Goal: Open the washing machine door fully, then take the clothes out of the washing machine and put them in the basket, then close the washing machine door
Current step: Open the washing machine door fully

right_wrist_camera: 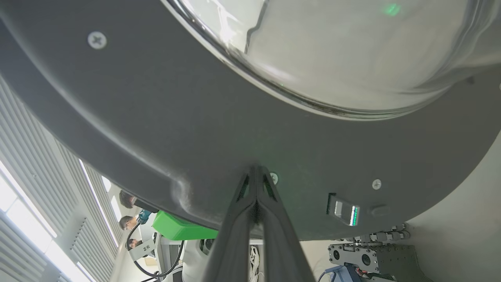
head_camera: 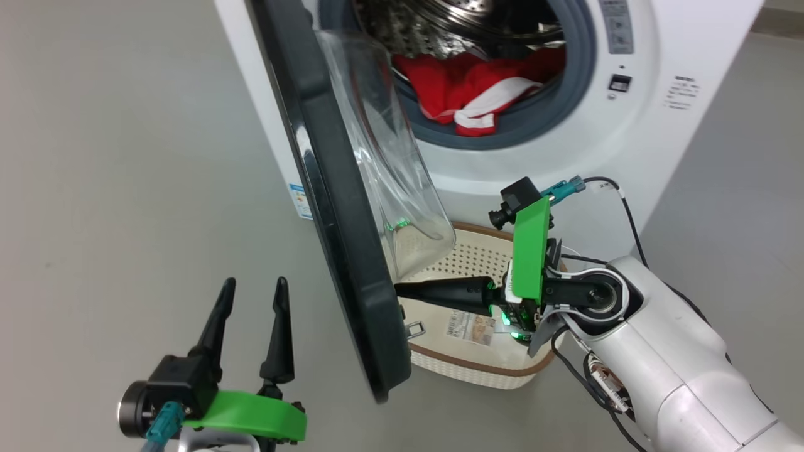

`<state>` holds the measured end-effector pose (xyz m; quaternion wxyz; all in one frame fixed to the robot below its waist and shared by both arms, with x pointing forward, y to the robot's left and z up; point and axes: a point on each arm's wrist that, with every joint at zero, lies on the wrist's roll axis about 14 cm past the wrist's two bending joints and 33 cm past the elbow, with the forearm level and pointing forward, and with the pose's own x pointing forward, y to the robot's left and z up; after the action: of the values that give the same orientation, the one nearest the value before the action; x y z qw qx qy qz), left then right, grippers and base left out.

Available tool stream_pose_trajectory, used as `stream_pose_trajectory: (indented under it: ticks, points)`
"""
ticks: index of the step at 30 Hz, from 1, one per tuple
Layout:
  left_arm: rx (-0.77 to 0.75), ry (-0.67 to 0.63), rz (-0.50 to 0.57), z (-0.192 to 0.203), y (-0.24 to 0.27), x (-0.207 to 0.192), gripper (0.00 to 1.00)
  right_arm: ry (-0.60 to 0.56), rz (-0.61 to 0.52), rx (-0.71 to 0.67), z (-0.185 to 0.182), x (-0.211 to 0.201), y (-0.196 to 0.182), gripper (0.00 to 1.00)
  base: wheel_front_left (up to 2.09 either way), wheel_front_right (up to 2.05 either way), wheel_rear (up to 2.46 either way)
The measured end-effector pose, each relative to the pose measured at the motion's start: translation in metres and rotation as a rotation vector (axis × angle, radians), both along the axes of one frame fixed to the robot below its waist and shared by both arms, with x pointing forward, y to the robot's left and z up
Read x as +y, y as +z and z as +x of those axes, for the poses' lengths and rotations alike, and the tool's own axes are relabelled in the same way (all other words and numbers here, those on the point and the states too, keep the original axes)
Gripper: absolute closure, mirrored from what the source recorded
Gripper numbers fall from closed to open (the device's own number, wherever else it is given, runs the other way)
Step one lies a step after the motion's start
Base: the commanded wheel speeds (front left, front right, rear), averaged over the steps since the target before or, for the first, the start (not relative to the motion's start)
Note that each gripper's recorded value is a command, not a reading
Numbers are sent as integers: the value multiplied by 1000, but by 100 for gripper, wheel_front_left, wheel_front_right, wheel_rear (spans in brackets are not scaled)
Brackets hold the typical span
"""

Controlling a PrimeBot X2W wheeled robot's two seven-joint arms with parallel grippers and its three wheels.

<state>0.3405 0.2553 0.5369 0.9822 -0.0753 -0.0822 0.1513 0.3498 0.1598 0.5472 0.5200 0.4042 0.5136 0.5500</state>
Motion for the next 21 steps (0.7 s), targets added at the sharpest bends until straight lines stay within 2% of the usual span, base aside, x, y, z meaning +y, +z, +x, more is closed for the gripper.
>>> stream_pose_trajectory:
  ticks: [21]
  points:
    - [7, 120, 2, -40, -1, 33, 0, 153, -7, 2, -41, 46, 0, 100, 0, 0, 0]
